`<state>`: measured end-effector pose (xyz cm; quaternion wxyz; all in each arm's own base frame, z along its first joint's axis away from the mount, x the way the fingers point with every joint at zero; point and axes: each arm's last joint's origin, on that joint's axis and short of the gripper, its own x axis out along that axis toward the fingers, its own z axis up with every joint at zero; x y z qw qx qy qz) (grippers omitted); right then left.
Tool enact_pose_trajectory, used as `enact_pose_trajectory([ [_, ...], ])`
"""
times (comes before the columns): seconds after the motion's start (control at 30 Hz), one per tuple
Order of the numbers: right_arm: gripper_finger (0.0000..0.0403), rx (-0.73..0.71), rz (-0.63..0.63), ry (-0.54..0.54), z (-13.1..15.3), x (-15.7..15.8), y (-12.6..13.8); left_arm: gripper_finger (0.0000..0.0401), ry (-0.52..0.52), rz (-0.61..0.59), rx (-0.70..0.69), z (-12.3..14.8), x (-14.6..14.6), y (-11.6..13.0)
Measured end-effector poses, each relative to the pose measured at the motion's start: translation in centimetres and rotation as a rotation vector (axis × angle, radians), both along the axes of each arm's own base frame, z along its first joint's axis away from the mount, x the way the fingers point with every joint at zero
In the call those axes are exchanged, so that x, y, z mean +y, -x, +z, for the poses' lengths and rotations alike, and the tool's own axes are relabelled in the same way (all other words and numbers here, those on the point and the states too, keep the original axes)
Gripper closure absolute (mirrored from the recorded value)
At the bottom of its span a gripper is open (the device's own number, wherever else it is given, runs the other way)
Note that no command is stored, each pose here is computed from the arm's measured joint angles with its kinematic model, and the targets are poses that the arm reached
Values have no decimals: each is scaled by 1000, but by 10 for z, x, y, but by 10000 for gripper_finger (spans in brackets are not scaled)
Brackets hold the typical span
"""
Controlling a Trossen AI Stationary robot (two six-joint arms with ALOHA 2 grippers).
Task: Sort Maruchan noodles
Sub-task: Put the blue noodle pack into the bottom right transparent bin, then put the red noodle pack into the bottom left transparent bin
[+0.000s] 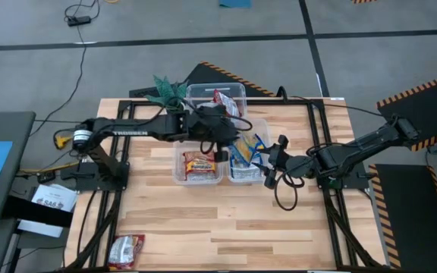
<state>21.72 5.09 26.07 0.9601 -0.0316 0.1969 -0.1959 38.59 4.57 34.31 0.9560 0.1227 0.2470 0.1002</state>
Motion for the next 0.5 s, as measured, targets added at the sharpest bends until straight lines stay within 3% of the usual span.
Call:
enact_pose_trajectory([
  [0.3,155,1,0,0,0,0,0,236,68,50,-35,31,-9,32],
  [0.4,155,2,0,0,0,0,0,210,198,51,51,34,-21,53],
  [0.5,155,2,0,0,0,0,0,197,382,48,223,30,-42,78],
])
